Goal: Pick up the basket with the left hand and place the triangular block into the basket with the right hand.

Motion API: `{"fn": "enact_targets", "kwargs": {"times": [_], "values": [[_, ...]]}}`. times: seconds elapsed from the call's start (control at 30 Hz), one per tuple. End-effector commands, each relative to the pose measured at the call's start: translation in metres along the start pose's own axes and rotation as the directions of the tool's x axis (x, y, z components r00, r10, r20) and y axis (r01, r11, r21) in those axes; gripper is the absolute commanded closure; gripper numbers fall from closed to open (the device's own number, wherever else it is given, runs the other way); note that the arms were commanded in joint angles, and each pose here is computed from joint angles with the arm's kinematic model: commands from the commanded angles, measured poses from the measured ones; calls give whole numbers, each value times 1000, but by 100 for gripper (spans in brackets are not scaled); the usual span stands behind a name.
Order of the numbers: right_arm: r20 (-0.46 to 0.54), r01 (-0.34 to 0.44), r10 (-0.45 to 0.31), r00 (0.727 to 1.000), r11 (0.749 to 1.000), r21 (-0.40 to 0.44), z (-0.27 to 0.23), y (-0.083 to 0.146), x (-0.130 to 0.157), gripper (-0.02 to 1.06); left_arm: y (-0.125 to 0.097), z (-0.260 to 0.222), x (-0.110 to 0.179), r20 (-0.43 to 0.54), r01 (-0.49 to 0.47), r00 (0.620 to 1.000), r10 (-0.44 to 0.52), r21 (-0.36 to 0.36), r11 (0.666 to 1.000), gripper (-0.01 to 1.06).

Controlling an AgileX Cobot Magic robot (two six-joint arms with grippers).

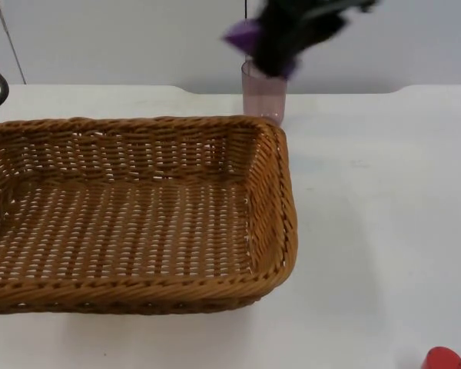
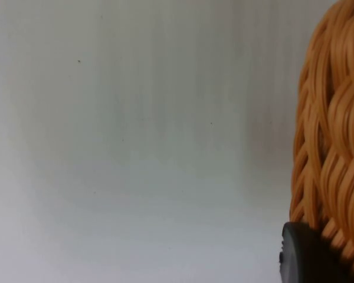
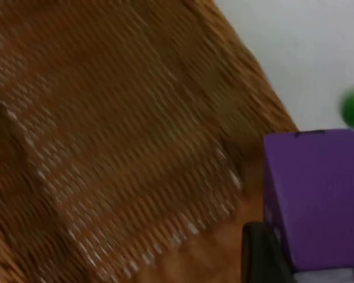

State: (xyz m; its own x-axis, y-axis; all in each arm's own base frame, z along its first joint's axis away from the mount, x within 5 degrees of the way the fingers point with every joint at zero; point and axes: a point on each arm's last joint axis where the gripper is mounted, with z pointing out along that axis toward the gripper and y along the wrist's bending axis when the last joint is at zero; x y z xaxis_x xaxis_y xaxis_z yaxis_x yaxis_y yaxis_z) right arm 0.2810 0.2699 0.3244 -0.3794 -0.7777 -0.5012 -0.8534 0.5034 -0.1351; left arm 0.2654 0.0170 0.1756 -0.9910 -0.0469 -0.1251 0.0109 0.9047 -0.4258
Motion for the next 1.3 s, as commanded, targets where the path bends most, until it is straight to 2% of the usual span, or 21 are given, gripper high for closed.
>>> {"fn": "enact_targets", "kwargs": {"times": [0.0,0.17,0.27,0.3,0.37,0.43,0.47,0.6,0.63,0.67,0.73,0.8,0.9,0.97,1.07,1.1,1.17,1.23,1.27], "values": [[2,36,-36,999,999,-23,16,14,-13,105,-3,-2,0,10,18,1000,-18,29,999,105],[-36,73,-75,997,995,-66,63,37,-18,105,-3,-2,1,9,17,1000,-17,27,999,105],[-107,66,-76,991,993,-93,100,46,-11,97,-3,-2,1,9,17,1000,-17,27,999,105],[-107,66,-76,991,993,-93,100,46,-11,97,-3,-2,1,9,17,1000,-17,27,999,105],[-134,61,-74,988,993,-102,111,47,-8,90,-3,-2,1,9,17,1000,-17,27,999,105],[-164,56,-74,984,992,-110,120,48,-4,76,-3,-2,1,9,17,1000,-17,27,999,105],[-164,56,-74,984,992,-110,120,48,-4,76,-3,-2,1,9,17,1000,-17,27,999,105],[-165,55,-73,984,992,-112,122,49,-4,40,-3,-2,1,9,17,1000,-17,27,999,105],[-165,55,-73,984,992,-112,122,49,-4,40,-3,-2,1,9,17,1000,-17,27,999,105],[-166,56,-74,983,992,-110,122,49,-4,32,-3,-2,1,9,17,1000,-17,27,999,105],[-142,58,-72,987,993,-101,111,46,-7,23,-3,-2,1,9,17,1000,-17,27,999,105],[-122,61,-72,990,994,-94,103,45,-10,22,-3,-2,1,8,15,1000,-16,26,1000,105],[-17,69,-70,997,996,-55,55,39,-21,22,-2,-2,1,6,13,1000,-13,23,1000,105],[18,63,-62,998,997,-43,37,37,-23,22,-2,-2,1,6,13,1000,-13,23,1000,105],[162,8,-9,987,1000,7,-38,27,-24,22,-2,-2,1,8,13,1000,-13,22,1000,105],[162,8,-9,987,1000,7,-38,27,-24,22,-2,-2,1,8,13,1000,-13,22,1000,105],[245,-24,12,969,999,48,-78,26,-16,22,-2,-2,1,8,13,1000,-13,22,1000,105],[276,-36,15,961,997,71,-90,25,-9,22,-2,-2,0,10,14,1000,-14,22,1000,105],[316,-49,19,948,995,87,-106,26,-1,22,-2,-2,0,10,14,1000,-14,22,1000,105]]}}
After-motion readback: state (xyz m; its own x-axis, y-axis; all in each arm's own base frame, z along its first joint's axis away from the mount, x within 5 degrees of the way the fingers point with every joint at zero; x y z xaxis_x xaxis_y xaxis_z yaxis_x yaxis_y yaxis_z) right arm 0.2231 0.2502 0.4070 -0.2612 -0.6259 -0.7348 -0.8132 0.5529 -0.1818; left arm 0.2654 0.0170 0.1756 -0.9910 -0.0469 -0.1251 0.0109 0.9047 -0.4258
